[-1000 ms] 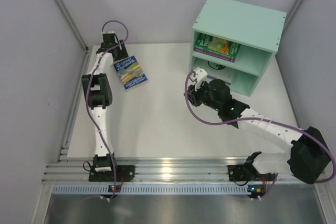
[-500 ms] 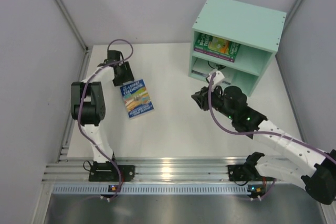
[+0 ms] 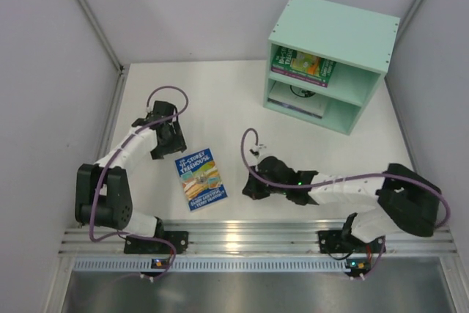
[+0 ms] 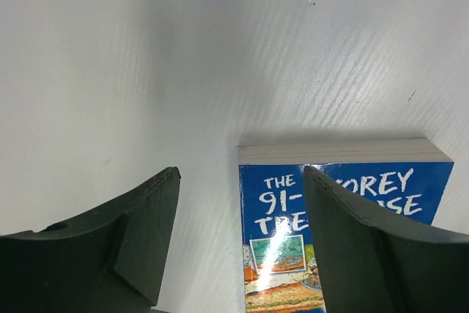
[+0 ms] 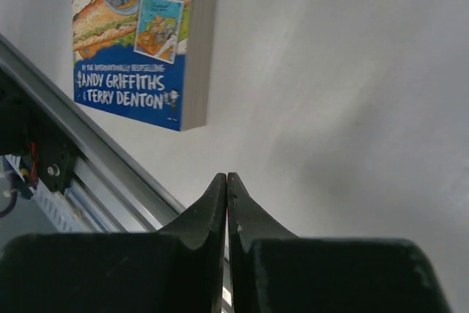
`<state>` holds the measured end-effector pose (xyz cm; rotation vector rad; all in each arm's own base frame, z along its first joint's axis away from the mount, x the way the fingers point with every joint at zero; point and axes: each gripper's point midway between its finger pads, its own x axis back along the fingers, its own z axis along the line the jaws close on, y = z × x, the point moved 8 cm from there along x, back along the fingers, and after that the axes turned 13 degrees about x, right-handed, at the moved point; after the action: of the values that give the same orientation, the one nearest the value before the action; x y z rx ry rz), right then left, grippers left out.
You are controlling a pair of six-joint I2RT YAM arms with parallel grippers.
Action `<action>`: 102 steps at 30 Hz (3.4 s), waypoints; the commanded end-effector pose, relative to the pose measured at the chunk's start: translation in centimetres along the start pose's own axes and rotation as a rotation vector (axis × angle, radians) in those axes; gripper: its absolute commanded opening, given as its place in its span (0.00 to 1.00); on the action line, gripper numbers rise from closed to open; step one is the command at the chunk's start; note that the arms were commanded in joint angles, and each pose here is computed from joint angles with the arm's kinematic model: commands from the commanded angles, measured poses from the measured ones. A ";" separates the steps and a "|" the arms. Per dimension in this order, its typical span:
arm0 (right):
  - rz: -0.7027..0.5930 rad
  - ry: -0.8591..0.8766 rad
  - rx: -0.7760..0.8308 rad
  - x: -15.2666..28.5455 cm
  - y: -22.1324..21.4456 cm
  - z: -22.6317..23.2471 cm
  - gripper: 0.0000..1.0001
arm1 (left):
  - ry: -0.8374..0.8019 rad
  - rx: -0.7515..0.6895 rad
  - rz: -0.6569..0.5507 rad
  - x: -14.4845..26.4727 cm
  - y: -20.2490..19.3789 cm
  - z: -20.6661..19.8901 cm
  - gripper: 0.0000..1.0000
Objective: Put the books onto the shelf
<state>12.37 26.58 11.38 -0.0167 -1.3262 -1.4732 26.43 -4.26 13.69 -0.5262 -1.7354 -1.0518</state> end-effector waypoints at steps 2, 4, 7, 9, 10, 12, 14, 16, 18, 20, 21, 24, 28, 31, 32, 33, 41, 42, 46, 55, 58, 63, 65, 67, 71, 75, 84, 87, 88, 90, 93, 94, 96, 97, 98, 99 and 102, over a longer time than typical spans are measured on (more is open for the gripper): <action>-0.113 0.121 -0.112 -3.0 2.4 8.3 0.00 | -0.019 0.024 -0.021 1.1 1.3 -0.2 0.74; -0.086 0.131 -0.131 -4.2 0.9 9.7 0.00 | -0.044 0.031 0.028 0.4 1.3 -0.1 0.74; -0.077 0.128 -0.155 -5.7 -0.4 10.4 0.00 | -0.081 0.025 0.085 -0.4 1.2 -0.6 0.72; -0.064 0.109 -0.152 -6.7 -0.9 10.3 0.00 | -0.084 0.021 0.128 -0.9 0.7 -0.7 0.68; -0.069 0.107 -0.156 -7.0 -0.9 10.3 0.00 | -0.087 0.021 0.142 -1.1 0.5 -0.8 0.66; -0.081 0.075 -0.151 -7.5 -0.9 9.9 0.00 | -0.110 0.025 0.176 -1.4 0.0 -0.9 0.56; -0.100 0.004 -0.132 -8.0 -0.5 8.7 0.00 | -0.114 0.022 0.220 -1.8 -1.0 -0.7 0.47; -0.128 -0.040 -0.138 -8.4 0.8 6.6 0.00 | -0.105 0.017 0.263 -2.2 -2.3 -0.4 0.38; -0.177 -0.056 -0.174 -8.5 2.5 3.9 0.00 | -0.121 0.028 0.288 -2.0 -3.2 -0.2 0.30; -0.205 -0.043 -0.170 -8.2 3.6 2.2 0.00 | -0.144 0.039 0.326 -2.0 -4.8 0.0 0.28; -0.228 -0.068 -0.187 -8.1 4.9 0.5 0.00 | -0.158 0.040 0.328 -1.6 -5.2 -0.1 0.27; -0.258 -0.075 -0.167 -7.4 8.1 -2.6 0.00 | -0.195 0.031 0.347 0.0 -6.9 -1.5 0.26; -0.288 -0.091 -0.116 -6.4 12.1 -6.6 0.00 | -0.391 0.070 0.457 2.8 -9.4 -4.4 0.26; -0.271 -0.074 -0.071 -5.1 14.6 -8.7 0.01 | -0.430 0.032 0.445 5.5 -11.0 -5.4 0.31; -0.275 -0.087 -0.054 -4.5 15.5 -9.1 0.03 | -0.423 0.029 0.428 5.9 -11.2 -5.4 0.32; -0.285 -0.105 -0.036 -3.6 16.1 -9.3 0.04 | -0.427 0.043 0.420 6.9 -11.4 -5.1 0.35; -0.225 -0.175 -0.236 2.7 12.2 -7.7 0.51 | -0.436 -0.095 0.069 10.4 -5.2 -7.7 0.71; -0.265 -0.130 -0.259 3.6 11.9 -6.0 0.56 | -0.401 -0.152 0.000 9.9 -3.7 -8.5 0.72; -0.336 -0.094 -0.501 3.9 8.1 -3.2 0.71 | -0.336 -0.285 -0.069 7.6 -0.4 -11.6 0.73; -0.446 -0.031 -0.615 1.1 5.9 0.7 0.61 | -0.229 -0.358 0.095 -2.5 3.6 -14.6 0.64; -0.429 -0.036 -0.631 -1.2 5.2 0.4 0.59 | -0.182 -0.342 0.150 -4.7 3.4 -13.2 0.63; -0.398 -0.018 -0.646 -5.8 4.7 0.4 0.60 | -0.062 -0.306 0.240 -5.4 1.5 -10.6 0.60; -0.396 -0.002 -0.645 -6.9 5.4 0.4 0.61 | -0.060 -0.270 0.261 -4.9 0.7 -10.0 0.59; -0.400 -0.009 -0.637 -8.2 6.3 -0.9 0.61 | -0.092 -0.242 0.304 -3.8 -0.5 -9.2 0.57; -0.380 -0.037 -0.569 -8.8 8.0 -4.2 0.63 | -0.216 -0.176 0.327 -0.4 -2.1 -8.3 0.53; -0.368 -0.049 -0.457 -7.7 11.0 -8.3 0.64 | -0.334 -0.127 0.410 1.3 -5.1 -7.0 0.52; -0.222 -0.086 -0.293 -4.4 10.0 -8.2 0.65 | -0.377 -0.078 0.348 2.2 -4.6 -7.3 0.69; -0.176 -0.148 -0.236 -4.2 8.7 -9.1 0.65 | -0.449 -0.041 0.359 2.5 -5.6 -7.6 0.69; -0.159 -0.170 -0.224 -4.1 8.2 -9.4 0.65 | -0.474 -0.025 0.349 2.9 -5.7 -7.8 0.69; -0.149 -0.184 -0.149 -3.9 7.9 -9.8 0.65 | -0.487 -0.032 0.373 3.0 -7.1 -7.6 0.69; -0.149 -0.235 -0.068 -3.7 7.9 -11.1 0.67 | -0.516 -0.012 0.389 3.6 -9.0 -7.4 0.69; -0.147 -0.219 -0.048 -3.6 8.2 -11.2 0.68 | -0.525 0.027 0.390 3.8 -9.4 -7.5 0.70; -0.128 -0.207 -0.006 -3.7 8.5 -11.8 0.69 | -0.578 0.037 0.384 4.1 -10.9 -7.8 0.75; -0.108 -0.156 0.006 -3.7 8.3 -11.4 0.69 | -0.590 0.068 0.386 4.1 -11.3 -8.1 0.76; -0.091 -0.136 0.017 -3.9 8.0 -11.4 0.69 | -0.591 0.069 0.387 3.8 -11.9 -8.2 0.77; -0.077 -0.115 0.015 -4.0 7.7 -11.3 0.69 | -0.585 0.075 0.382 3.6 -12.1 -8.3 0.78; -0.043 0.009 -0.019 -3.8 5.8 -10.0 0.68 | -0.538 0.104 0.366 2.3 -12.4 -8.6 0.80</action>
<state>25.24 22.91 9.23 -0.1147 -1.3994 -1.5789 18.98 -17.39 11.74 -1.1603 -1.9185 -0.6241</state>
